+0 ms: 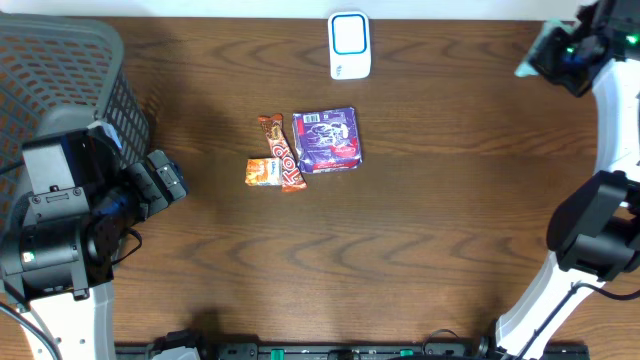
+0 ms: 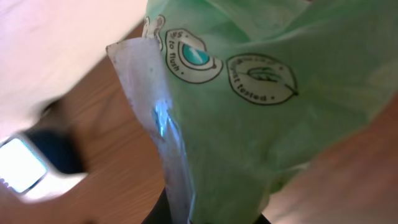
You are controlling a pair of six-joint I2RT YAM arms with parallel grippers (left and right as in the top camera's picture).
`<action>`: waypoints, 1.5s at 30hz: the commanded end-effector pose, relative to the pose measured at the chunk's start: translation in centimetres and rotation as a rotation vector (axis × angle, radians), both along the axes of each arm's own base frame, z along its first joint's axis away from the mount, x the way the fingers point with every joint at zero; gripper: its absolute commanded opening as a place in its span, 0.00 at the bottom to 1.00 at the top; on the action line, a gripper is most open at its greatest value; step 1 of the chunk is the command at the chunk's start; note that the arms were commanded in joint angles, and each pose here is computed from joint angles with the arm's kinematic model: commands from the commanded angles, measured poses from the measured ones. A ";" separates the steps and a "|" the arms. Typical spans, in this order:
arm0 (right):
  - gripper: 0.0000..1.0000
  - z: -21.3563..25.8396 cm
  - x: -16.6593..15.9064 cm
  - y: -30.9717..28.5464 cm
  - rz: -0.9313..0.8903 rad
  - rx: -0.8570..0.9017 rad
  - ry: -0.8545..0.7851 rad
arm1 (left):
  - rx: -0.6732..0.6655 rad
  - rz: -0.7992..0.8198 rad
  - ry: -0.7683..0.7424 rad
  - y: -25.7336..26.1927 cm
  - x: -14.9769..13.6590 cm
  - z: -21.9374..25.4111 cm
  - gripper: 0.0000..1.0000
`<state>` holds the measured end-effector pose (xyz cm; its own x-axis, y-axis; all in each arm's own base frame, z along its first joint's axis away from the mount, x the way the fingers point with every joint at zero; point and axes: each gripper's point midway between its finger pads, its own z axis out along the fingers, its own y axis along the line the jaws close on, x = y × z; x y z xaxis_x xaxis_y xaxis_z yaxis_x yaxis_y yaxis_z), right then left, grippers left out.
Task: Scan the item barcode
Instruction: 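Carry the green packet to the right table edge and release it, then reach the right gripper to the purple pack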
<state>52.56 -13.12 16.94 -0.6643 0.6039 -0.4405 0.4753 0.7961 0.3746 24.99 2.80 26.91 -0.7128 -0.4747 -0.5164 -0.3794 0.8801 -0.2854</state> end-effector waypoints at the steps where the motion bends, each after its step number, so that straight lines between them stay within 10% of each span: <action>1: 0.01 -0.9 -1.4 -5.4 -0.111 -0.156 0.060 | 0.004 0.010 -0.008 0.2 0.0 0.3 0.98; 10: 0.05 -5.6 -4.1 -12.3 -0.248 -0.158 0.161 | 0.004 0.010 -0.008 0.2 0.0 0.3 0.98; 13: 0.57 -6.8 -5.2 -13.8 -0.273 -0.121 0.184 | 0.004 0.010 -0.008 0.2 0.0 0.3 0.98; 17: 0.72 -6.2 -5.3 -13.3 -0.241 -0.002 0.136 | 0.003 0.010 -0.008 0.2 0.0 0.3 0.98; 32: 0.53 4.8 -2.6 4.7 0.359 0.604 -0.209 | 0.004 0.010 -0.008 0.2 0.0 0.3 0.98; 45: 0.63 -0.6 -7.1 24.9 0.799 0.368 0.150 | 0.004 0.011 -0.008 0.2 0.0 0.3 0.98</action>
<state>46.24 9.81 17.04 -0.9816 0.0942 -0.1658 -0.0602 0.6722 0.7379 24.99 2.80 26.91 -0.7128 -0.4747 -0.5164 -0.3794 0.8801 -0.2854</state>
